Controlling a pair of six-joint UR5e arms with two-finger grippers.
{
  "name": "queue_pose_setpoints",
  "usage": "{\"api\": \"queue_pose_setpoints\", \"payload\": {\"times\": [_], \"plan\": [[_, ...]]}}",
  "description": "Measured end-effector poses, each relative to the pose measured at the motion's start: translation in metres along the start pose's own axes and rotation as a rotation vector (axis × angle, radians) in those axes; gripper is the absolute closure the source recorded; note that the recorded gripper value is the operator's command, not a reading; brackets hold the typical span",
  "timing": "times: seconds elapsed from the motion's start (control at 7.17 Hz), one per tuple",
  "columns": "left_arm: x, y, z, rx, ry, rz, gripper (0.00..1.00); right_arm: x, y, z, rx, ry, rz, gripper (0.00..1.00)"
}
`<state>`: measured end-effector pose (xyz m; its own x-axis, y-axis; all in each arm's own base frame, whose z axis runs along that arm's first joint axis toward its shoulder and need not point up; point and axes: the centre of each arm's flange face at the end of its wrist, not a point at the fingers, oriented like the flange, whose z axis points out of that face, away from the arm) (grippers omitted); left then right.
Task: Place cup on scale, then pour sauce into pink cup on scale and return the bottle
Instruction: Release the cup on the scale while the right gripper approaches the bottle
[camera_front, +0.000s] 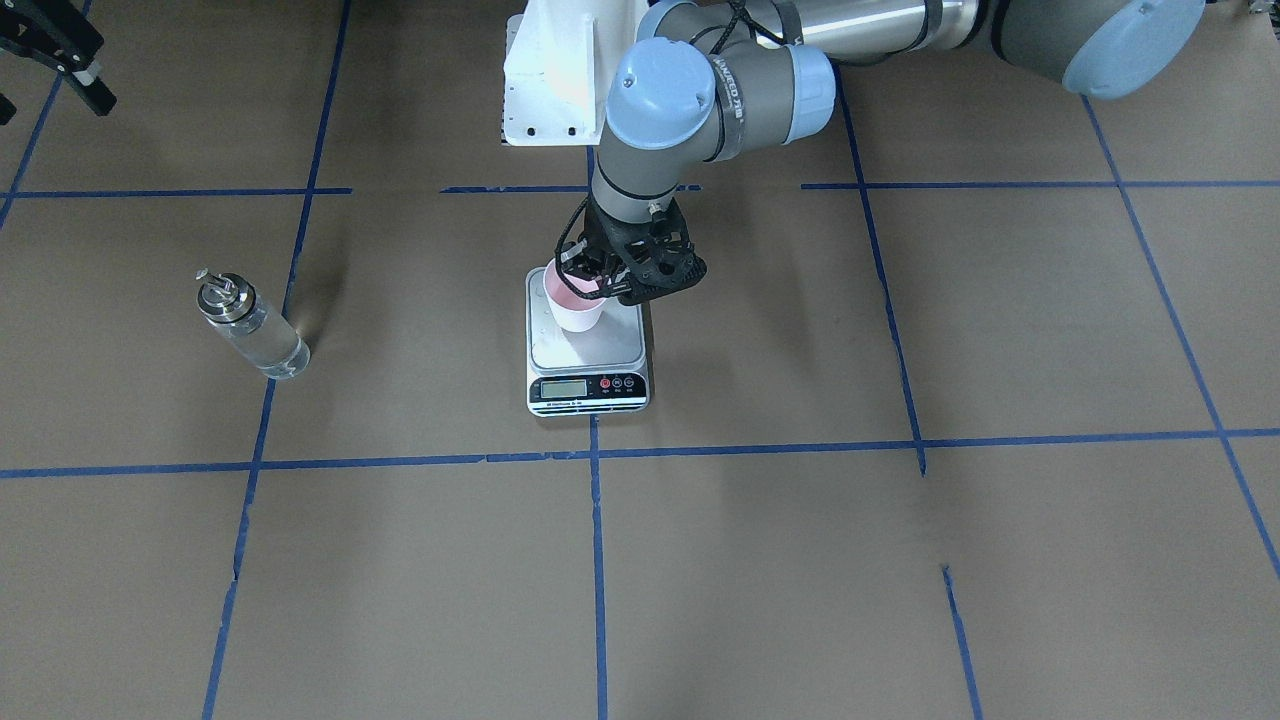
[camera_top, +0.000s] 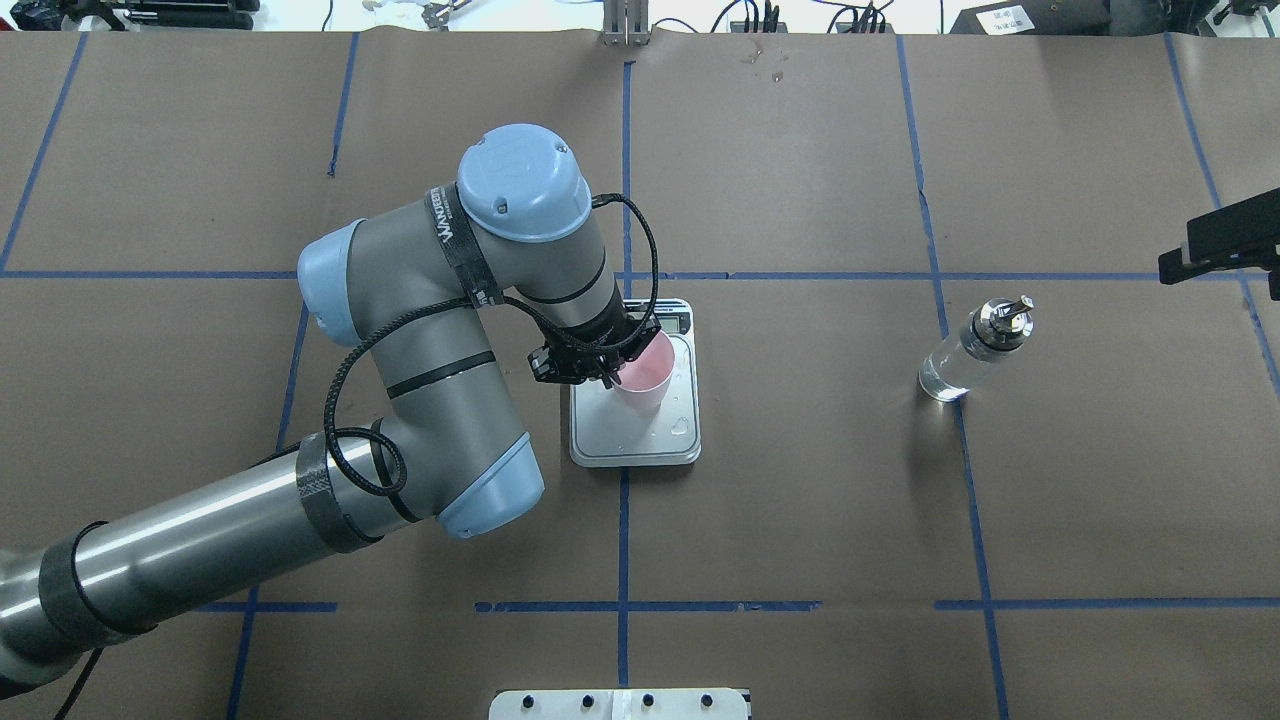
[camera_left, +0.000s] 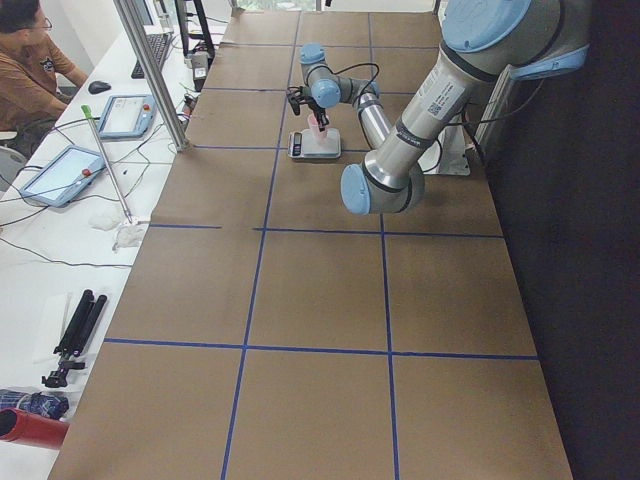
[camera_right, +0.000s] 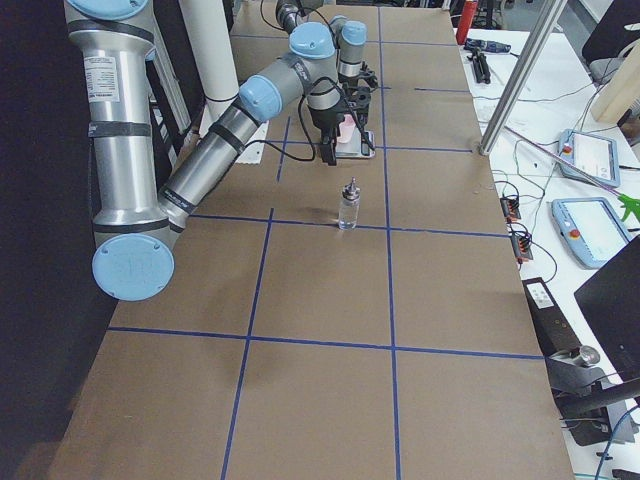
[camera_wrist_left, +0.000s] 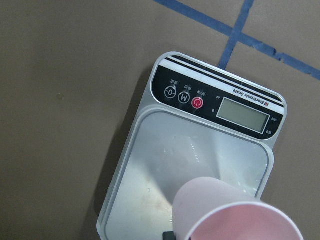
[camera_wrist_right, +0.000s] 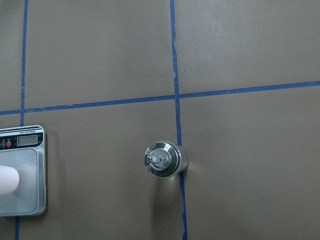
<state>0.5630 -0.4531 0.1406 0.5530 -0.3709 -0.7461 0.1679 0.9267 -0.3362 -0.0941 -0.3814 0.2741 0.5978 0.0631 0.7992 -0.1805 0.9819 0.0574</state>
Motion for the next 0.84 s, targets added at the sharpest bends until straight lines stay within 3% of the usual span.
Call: {"api": "queue_pose_setpoints", "payload": {"times": [0.14,0.28,0.42,0.84], "plan": [[0.0,-0.001,0.003,0.0,0.0,0.002,0.7,-0.002,0.001,0.001,-0.001,0.001,0.0,0.0],[-0.001,-0.002,0.005,-0.001,-0.002,0.004,0.19,-0.003,0.002,0.001,-0.001,0.0,0.003,0.0],[-0.002,-0.003,0.006,-0.001,-0.004,0.008,0.0,-0.004,0.003,0.001,-0.003,0.0,0.005,0.0],[0.001,-0.004,-0.01,0.007,0.019,0.025,0.0,-0.013,0.012,0.009,-0.011,0.011,0.01,0.0]]}}
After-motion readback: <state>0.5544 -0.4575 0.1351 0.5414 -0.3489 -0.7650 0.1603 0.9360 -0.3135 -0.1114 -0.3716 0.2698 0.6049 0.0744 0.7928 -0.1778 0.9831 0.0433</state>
